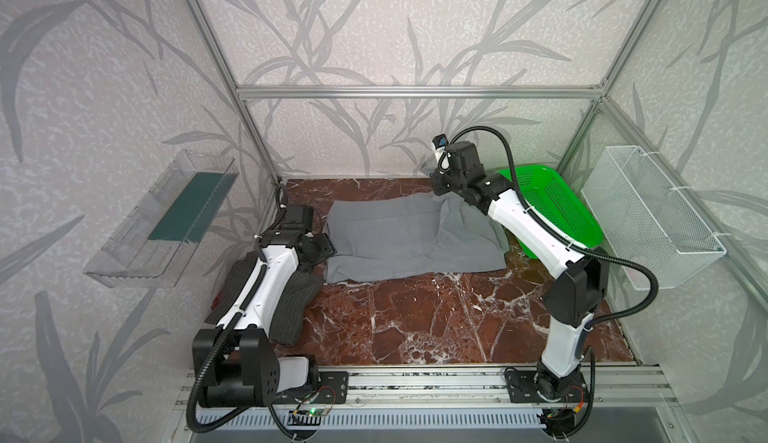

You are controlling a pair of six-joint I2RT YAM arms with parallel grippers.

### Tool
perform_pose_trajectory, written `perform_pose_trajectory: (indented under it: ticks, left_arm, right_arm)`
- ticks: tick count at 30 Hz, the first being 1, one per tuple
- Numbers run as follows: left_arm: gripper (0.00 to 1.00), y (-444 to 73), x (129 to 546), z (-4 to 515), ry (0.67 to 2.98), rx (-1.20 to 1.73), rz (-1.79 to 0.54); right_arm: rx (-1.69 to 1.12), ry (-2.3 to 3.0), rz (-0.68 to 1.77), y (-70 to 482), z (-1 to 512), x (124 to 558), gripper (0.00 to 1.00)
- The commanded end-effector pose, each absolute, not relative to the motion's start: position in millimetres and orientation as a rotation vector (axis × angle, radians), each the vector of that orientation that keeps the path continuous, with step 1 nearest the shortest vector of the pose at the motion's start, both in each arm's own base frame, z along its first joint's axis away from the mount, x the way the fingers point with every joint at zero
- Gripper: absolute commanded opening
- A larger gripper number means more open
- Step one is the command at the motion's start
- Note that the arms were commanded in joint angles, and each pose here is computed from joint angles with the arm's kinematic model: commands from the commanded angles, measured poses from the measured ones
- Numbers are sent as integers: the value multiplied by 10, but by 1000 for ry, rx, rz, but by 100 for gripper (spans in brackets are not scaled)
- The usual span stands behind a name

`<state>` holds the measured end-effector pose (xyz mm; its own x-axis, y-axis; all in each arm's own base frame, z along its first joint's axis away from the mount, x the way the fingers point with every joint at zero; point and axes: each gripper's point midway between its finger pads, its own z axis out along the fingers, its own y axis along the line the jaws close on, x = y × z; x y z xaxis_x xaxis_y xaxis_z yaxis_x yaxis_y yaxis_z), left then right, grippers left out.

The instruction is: Fold and stack the long sleeve shirts

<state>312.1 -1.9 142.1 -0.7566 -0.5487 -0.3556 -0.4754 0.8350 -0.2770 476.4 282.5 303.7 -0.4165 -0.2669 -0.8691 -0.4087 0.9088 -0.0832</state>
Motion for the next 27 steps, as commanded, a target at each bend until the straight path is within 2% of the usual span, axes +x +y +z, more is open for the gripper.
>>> perform_pose_trajectory:
  ticks: [1,9,14,17,20,27]
  left_arm:
    - [68,30,3101,1481,2541,-728,-213]
    - [68,71,3036,1500,2506,-704,-186]
    - [68,91,3036,1531,2485,-701,-174]
    - [68,105,3034,1539,2485,-694,-164]
    - [68,101,3036,1550,2480,-688,-167]
    - [71,38,3055,1565,2472,-664,-212]
  right_arm:
    - [-454,1939,208,3051,3294,4502,0]
    - [-441,1988,150,3283,2995,4030,0]
    - [-413,2026,234,3504,2775,3783,0]
    - [-360,2014,188,3485,2723,3710,0]
    - [-282,2013,252,3455,2674,3615,0]
    - [-218,2082,290,3527,2230,3328,0]
